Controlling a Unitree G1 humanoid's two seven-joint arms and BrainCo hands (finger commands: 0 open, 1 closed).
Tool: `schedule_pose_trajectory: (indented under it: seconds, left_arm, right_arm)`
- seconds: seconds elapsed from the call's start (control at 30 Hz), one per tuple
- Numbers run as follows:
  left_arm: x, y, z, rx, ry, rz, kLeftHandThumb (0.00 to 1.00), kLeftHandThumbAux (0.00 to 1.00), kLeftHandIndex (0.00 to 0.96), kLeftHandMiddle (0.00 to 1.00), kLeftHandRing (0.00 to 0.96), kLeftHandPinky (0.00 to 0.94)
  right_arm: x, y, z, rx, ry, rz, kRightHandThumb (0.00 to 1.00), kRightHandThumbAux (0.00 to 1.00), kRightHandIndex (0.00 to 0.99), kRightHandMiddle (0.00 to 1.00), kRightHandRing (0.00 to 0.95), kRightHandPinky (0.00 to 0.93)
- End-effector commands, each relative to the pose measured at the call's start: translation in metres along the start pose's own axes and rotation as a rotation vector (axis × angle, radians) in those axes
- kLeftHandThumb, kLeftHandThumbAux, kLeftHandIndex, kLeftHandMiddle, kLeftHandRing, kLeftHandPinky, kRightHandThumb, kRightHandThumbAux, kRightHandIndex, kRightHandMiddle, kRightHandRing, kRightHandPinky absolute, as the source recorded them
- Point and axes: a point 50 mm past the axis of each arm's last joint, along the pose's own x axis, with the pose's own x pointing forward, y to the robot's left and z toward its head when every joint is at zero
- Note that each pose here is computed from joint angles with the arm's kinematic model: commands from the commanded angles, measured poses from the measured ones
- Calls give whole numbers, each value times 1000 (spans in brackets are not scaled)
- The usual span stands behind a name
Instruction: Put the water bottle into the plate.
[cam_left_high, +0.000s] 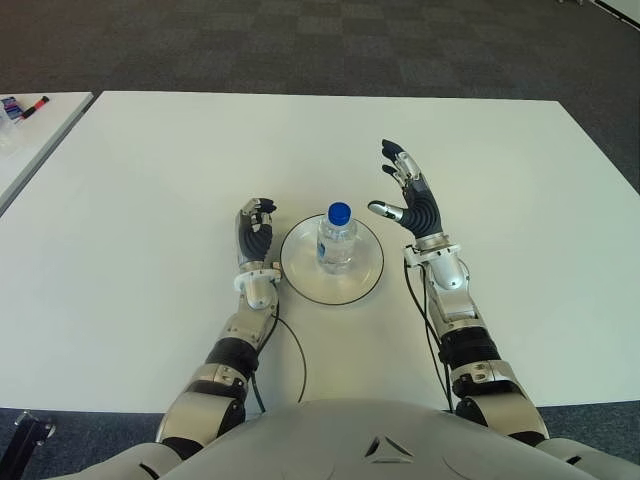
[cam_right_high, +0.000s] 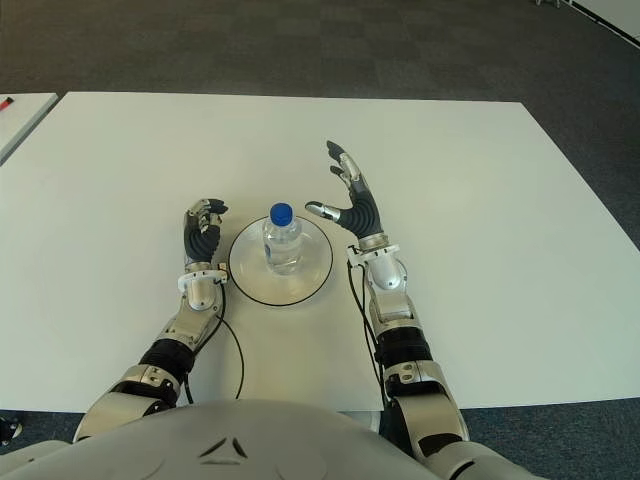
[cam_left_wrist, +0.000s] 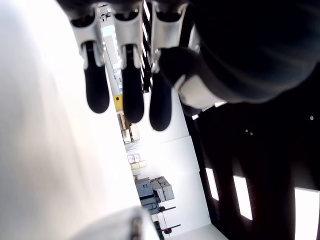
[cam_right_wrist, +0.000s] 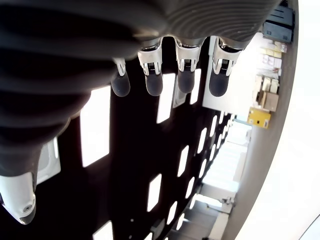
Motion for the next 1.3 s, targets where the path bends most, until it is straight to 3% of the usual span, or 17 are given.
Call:
schedule_pose_trajectory:
  seconds: [0.03, 0.3, 0.47, 0.6, 0.77, 0.87, 1.07, 1.3]
  left_arm:
    - [-3, 2, -4, 11, 23, 2, 839, 677, 414, 454, 402, 436]
    - [-3, 2, -3, 17, 16, 1, 839, 677, 413, 454, 398, 426]
    - [-3, 3, -1, 31, 0, 13, 840, 677, 416, 453, 405, 434]
    - [-3, 3, -1, 32, -2, 17, 841, 676, 419, 452, 406, 431]
    - [-4, 4, -1, 29, 7, 14, 841, 675, 422, 449, 399, 429]
    - [-4, 5, -1, 32, 8, 11, 841, 675, 427, 446, 391, 416]
    - [-3, 8, -3, 33, 4, -3, 841, 675, 430, 443, 377, 403]
    - [-3, 11, -5, 33, -2, -14, 839, 676, 423, 447, 377, 413]
  right_arm:
    - [-2, 0, -6, 27, 43, -18, 394, 602, 0, 8, 28, 109]
    - [-2, -6, -22, 44, 111, -22, 411, 615, 0, 12, 35, 108]
    - [-4, -18, -48, 80, 238, -63, 410, 633, 0, 20, 43, 119]
    - [-3, -19, -56, 105, 283, -92, 407, 662, 0, 36, 63, 143]
    - [-2, -12, -61, 297, 320, -194, 396, 674, 7, 84, 111, 205]
    - [-3, -8, -63, 365, 321, -225, 388, 675, 51, 131, 153, 254]
    - [-5, -7, -70, 651, 358, -352, 402, 645, 139, 218, 248, 345]
    - [-6, -3, -70, 699, 397, -367, 440, 608, 203, 280, 326, 393]
